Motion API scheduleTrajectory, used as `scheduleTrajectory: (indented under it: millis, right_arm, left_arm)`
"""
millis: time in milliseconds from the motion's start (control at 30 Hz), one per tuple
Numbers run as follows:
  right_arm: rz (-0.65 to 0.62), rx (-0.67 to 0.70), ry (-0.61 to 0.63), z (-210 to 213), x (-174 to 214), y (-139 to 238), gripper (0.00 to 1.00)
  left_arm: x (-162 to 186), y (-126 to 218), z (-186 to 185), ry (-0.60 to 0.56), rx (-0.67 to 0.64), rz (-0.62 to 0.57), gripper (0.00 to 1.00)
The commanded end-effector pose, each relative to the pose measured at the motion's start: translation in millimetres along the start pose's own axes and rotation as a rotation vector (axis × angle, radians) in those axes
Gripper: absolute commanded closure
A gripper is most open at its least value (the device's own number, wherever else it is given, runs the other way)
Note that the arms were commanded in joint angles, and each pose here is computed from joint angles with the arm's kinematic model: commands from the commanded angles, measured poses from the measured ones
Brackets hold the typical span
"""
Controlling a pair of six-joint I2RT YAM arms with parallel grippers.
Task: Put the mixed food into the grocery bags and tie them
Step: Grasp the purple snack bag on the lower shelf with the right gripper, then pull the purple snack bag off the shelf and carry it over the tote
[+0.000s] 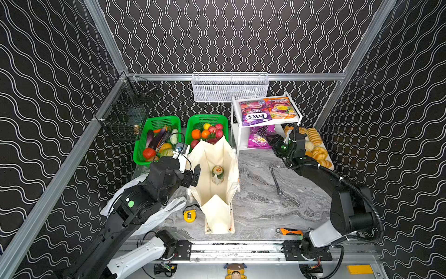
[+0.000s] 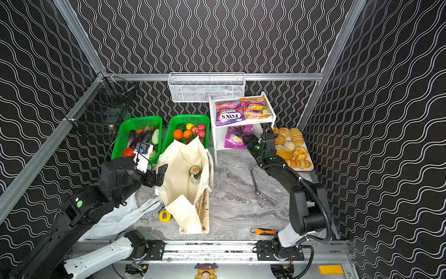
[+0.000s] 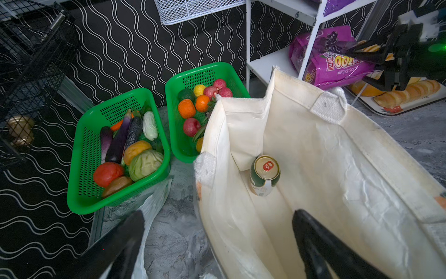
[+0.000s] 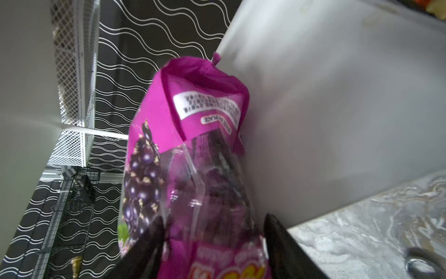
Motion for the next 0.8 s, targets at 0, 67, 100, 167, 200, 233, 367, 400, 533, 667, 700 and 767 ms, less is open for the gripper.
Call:
scheduleTrajectory:
  millis: [0, 67, 100, 167, 200, 233, 367, 400, 533, 667, 700, 767]
  right_arm:
    - [-0.003, -0.044, -0.041, 2.5, 0.2, 0.5, 0.51]
    - [0.010, -0.013, -0.053, -10.2, 7.8, 1.7, 0.69]
    - [0.010, -0.011, -0.055, -11.6, 8.4, 2.9, 0.76]
    - [0.022, -0.023, -0.045, -9.0, 10.4, 5.9, 0.86]
    - [0.032, -0.035, -0.032, -5.4, 10.2, 8.3, 0.91]
    - [0.047, -0.047, -0.014, -0.5, 10.1, 11.3, 0.94]
    - [0.086, -0.075, 0.038, 13.5, 12.2, 31.3, 1.00]
    - [0.091, -0.089, 0.051, 17.6, 13.8, 40.1, 1.00]
    - [0.133, -0.135, 0.107, 27.7, 25.5, 79.8, 1.00]
    - [0.158, -0.177, 0.169, 39.1, 36.6, 127.5, 1.00]
    - [0.165, -0.187, 0.182, 42.3, 38.9, 138.4, 1.00]
    - [0.177, -0.232, 0.222, 54.3, 42.7, 164.0, 1.00]
  left_arm:
    - [1.6, -0.1, 1.3, -0.012, -0.011, 0.007, 0.01]
    - [2.4, 0.2, 1.1, -0.012, -0.008, 0.006, 0.01]
    - [2.2, 0.4, 1.0, -0.012, -0.007, 0.005, 0.01]
    - [3.4, -0.9, 1.0, -0.013, -0.012, 0.010, 0.01]
    - [3.7, -0.9, 1.0, -0.013, -0.012, 0.012, 0.01]
    - [4.4, -1.4, 1.1, -0.014, -0.015, 0.017, 0.01]
    - [6.3, -2.8, 5.4, 0.011, -0.070, 0.036, 0.01]
    - [7.3, -3.3, 7.4, 0.018, -0.095, 0.047, 0.01]
    - [10.4, -9.6, 8.7, 0.019, -0.135, 0.100, 0.01]
    - [12.3, -20.9, 11.6, 0.074, -0.123, 0.163, 0.01]
    - [12.1, -24.0, 12.5, 0.104, -0.098, 0.170, 0.01]
    - [10.7, -29.3, 13.9, 0.156, -0.049, 0.183, 0.01]
Point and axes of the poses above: each gripper's point midway between its finger pads, its own y axis back along the fingers, its own z axis along the line the jaws close on, x = y × z, the point moved 8 cm from there along y, back along the fingers
